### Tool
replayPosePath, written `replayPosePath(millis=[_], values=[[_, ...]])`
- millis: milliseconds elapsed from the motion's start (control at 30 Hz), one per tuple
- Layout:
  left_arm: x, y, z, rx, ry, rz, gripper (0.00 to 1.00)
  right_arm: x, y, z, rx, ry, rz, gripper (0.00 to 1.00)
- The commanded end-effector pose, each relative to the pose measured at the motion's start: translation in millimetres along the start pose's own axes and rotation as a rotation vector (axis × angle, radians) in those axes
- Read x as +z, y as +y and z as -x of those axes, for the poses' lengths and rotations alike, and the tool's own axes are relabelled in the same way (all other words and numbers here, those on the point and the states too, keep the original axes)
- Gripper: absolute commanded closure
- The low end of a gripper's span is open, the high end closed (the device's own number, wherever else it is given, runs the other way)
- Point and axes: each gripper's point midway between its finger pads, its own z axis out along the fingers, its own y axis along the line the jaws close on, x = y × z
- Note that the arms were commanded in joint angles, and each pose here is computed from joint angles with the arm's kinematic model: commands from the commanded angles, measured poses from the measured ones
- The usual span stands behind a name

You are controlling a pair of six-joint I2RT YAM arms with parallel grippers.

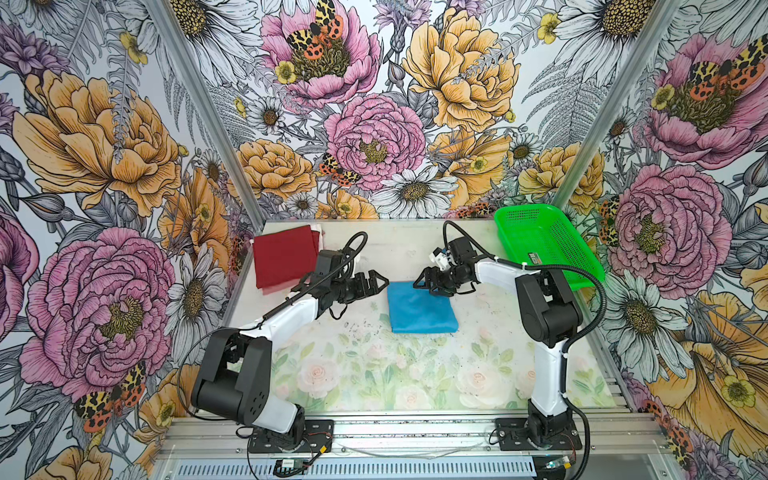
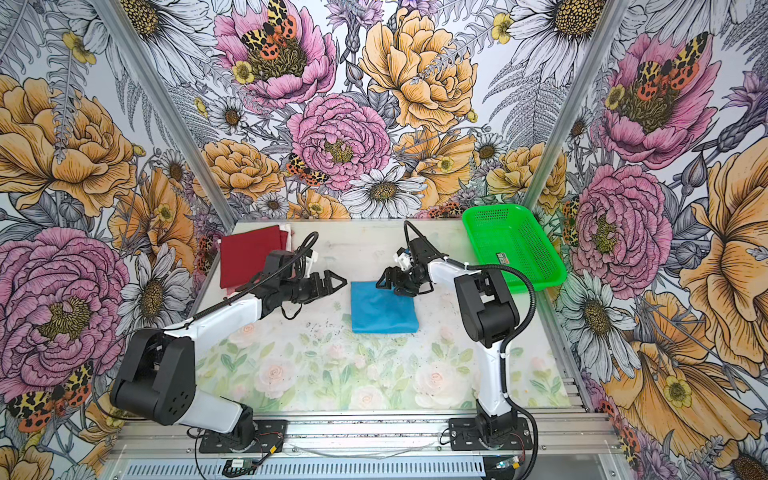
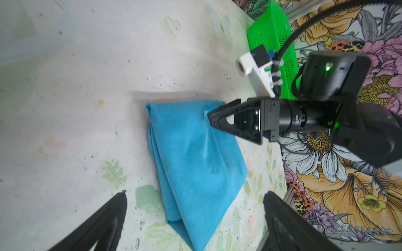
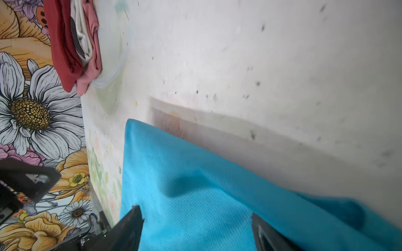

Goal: Fold and stack the t-shirts

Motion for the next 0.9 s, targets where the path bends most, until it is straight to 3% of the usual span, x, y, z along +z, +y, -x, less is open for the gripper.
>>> replayPosePath(millis=[0,133,300,433,600,800,867], values=[[-3,-9,-33,0.022,0.048,0.006,0.01,1,-22,26,0.007,-0.071,-0.040,0.19],[5,-34,-63,0.076,0.100,-0.057,0.01,0,-26,26,0.009,-0.069,-0.038,0.19],[17,-78,-58,0.106,0.046,-0.216,0.10,11,-36,16,0.044,-0.035,-0.027,0.19],[39,-95,-44,0.107,0.021,-0.281,0.30,14,-41,7,0.061,-0.033,-0.024,0.19],[79,-111,-40,0.091,0.078,-0.344,0.73,14,-45,1,0.075,-0.036,-0.031,0.19],[115,-117,-66,0.096,0.145,-0.339,0.94,16,-49,2,0.087,-0.038,-0.034,0.19],[131,-95,-81,0.060,0.170,-0.295,0.97,17,-50,2,0.089,-0.040,-0.034,0.19]])
